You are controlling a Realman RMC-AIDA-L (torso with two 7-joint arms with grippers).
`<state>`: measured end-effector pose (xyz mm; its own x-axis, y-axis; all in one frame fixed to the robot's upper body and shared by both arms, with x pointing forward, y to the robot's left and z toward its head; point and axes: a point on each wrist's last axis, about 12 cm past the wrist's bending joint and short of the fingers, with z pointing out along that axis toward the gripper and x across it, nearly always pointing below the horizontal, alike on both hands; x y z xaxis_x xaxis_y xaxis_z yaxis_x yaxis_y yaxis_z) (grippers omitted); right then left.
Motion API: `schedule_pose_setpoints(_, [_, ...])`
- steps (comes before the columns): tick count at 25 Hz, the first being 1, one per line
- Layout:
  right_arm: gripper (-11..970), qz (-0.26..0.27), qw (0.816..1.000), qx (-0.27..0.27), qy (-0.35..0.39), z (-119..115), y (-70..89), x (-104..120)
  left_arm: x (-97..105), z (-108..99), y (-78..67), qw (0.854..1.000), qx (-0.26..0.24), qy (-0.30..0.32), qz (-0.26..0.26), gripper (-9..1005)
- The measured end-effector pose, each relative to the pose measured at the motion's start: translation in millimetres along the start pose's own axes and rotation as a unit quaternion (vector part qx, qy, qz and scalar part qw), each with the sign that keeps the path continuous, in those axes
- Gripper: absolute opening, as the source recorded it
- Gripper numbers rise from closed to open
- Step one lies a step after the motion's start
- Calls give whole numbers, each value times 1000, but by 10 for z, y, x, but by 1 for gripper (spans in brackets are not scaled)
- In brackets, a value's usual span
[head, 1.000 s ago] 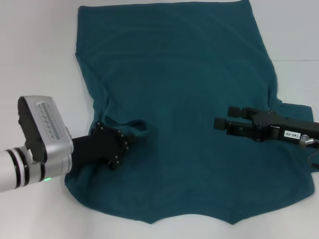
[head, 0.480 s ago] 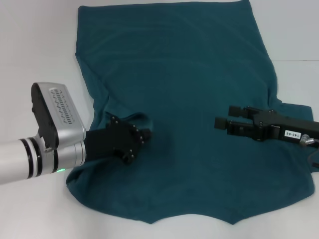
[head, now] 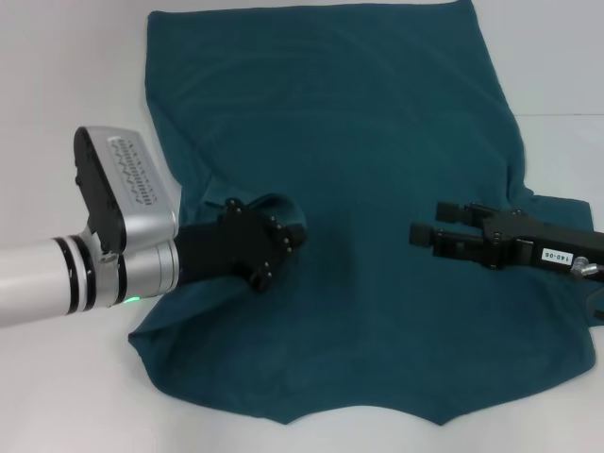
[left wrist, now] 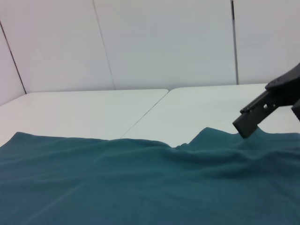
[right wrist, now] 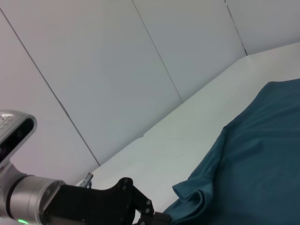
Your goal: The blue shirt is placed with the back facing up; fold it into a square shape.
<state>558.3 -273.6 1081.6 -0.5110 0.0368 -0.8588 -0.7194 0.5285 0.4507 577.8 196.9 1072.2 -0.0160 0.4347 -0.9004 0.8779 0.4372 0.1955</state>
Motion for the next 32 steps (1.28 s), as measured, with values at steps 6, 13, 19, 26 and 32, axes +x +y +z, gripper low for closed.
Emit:
schedule_pose_setpoints(6, [852,3,1000,2,0,-29,-3,27,-107,53,18,1000,5,0,1,1])
schedule_pose_setpoints(13, [851,4,1000,6,1,-60,-10,55,-237,163,-29,1000,20,-2,8,1])
schedule_pose_setpoints(19, [850,3,1000,8,0,-69,-12,63,-244,269,-112,999,31,9,18,0])
schedule_pose_setpoints(26, [849,2,1000,9,1,-75,-17,61,-192,292,-182,999,36,13,10,0])
schedule_pose_setpoints(32, [848,2,1000,9,1,-75,-18,61,-202,97,-3,998,-27,-37,-41,99])
